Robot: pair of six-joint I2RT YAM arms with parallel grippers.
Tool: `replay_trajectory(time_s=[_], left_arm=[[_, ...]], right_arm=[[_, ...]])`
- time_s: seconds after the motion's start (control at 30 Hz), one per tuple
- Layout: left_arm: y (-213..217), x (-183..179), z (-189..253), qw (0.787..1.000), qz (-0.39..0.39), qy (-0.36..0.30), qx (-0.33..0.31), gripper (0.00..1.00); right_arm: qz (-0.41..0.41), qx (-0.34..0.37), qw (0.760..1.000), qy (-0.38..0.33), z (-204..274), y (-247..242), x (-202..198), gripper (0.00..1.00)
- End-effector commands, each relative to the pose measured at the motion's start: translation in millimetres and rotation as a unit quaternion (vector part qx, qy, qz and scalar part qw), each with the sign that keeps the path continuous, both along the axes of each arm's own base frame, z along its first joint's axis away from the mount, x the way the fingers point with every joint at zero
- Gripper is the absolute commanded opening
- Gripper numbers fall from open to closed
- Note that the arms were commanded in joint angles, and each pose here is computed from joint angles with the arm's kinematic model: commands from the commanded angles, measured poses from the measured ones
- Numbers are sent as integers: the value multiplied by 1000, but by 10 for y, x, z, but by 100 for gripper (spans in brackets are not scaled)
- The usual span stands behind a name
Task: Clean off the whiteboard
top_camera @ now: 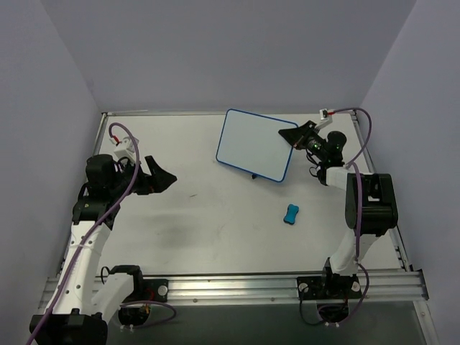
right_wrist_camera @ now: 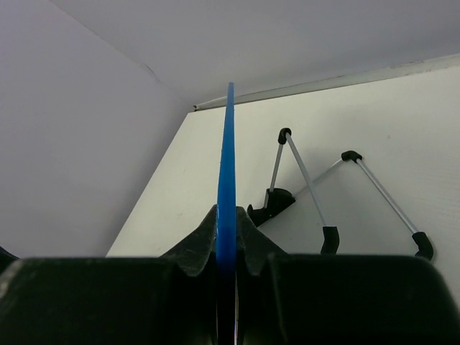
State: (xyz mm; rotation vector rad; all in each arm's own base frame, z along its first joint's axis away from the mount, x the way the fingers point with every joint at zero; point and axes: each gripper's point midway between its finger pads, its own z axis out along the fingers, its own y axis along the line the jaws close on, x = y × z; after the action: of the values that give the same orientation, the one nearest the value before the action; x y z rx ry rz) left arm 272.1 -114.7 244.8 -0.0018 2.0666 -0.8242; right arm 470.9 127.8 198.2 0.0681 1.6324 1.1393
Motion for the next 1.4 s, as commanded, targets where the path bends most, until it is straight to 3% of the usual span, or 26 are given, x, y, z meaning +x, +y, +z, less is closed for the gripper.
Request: replay_trajectory(time_s=[0.0, 0.8, 1.13, 1.37], left_arm=[[-34, 5, 100, 1000, -14, -19, 2, 94], [-80, -11, 99, 999, -26, -20, -3, 94], [-97, -8, 89, 999, -31, -17, -5, 94], [-100, -10, 90, 999, -32, -17, -5, 94]], right_arm=[[1, 16, 944, -329, 1696, -12, -316, 0], [-36, -34, 958, -282, 1147, -191, 248, 0], [-26, 19, 944, -330, 1631, -232, 65, 0], [-62, -6, 943, -328, 1720, -314, 175, 0]])
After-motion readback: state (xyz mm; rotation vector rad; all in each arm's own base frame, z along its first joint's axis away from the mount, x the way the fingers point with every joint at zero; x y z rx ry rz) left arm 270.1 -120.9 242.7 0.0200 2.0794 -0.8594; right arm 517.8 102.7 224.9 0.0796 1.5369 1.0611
